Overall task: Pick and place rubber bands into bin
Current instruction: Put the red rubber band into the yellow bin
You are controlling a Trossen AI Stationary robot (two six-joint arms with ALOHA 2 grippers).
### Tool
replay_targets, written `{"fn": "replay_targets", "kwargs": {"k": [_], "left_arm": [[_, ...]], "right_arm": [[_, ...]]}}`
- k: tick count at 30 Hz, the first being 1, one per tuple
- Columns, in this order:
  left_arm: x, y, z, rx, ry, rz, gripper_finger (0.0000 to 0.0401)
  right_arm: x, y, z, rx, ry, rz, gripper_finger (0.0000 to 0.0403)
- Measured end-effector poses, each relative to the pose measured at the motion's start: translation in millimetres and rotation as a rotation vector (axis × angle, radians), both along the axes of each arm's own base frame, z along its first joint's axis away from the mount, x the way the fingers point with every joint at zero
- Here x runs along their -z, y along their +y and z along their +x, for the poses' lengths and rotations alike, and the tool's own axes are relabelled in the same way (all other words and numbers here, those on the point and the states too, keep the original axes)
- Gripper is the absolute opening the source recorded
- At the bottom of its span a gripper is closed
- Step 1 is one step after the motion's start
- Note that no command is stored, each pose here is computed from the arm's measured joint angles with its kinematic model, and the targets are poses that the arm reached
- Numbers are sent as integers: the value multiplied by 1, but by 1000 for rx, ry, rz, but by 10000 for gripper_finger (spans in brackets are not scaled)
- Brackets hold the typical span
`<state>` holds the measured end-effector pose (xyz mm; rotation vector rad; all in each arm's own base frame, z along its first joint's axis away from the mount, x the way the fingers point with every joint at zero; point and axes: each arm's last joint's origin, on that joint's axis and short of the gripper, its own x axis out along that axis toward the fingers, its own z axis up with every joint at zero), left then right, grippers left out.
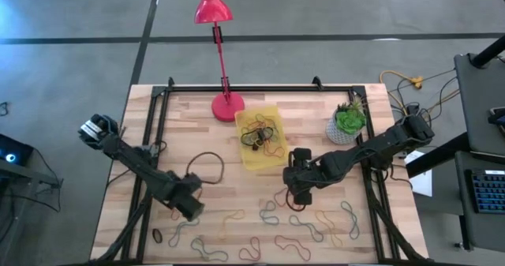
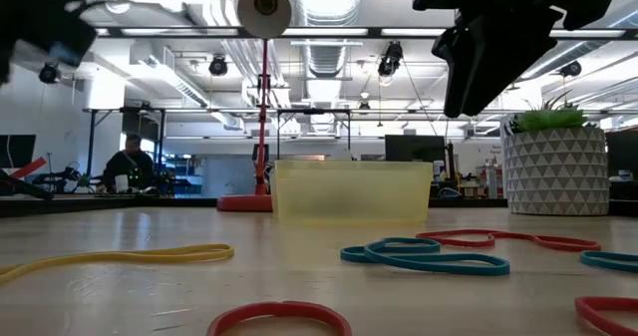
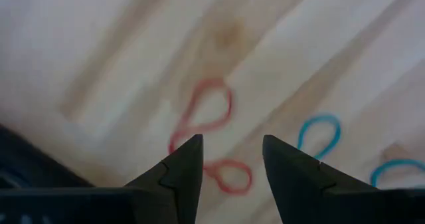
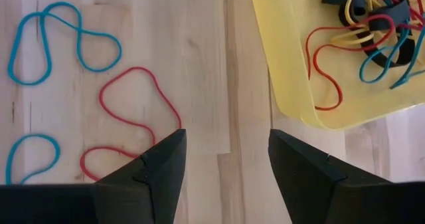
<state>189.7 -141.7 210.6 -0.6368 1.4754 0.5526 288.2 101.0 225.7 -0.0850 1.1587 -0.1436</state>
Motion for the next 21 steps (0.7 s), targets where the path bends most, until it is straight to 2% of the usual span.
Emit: {"fn": "replay_targets", "kwargs": {"k": [3, 4, 11, 16, 21], "left_arm": [[14, 3, -8, -47, -24, -132, 141], [19, 5, -11, -47, -34, -147, 141], [40, 19, -31, 15, 66, -70, 141], [50, 20, -34, 106, 95, -52, 141], [61, 21, -36, 135, 147, -55, 141]], "right_arm": [[0, 0, 0, 1, -2, 1, 201], [0, 0, 0, 1, -2, 1, 201], [0, 0, 0, 35, -8, 16, 201], [0, 0, 0, 41, -12, 20, 201], [0, 0, 1, 42, -16, 21, 201]]}}
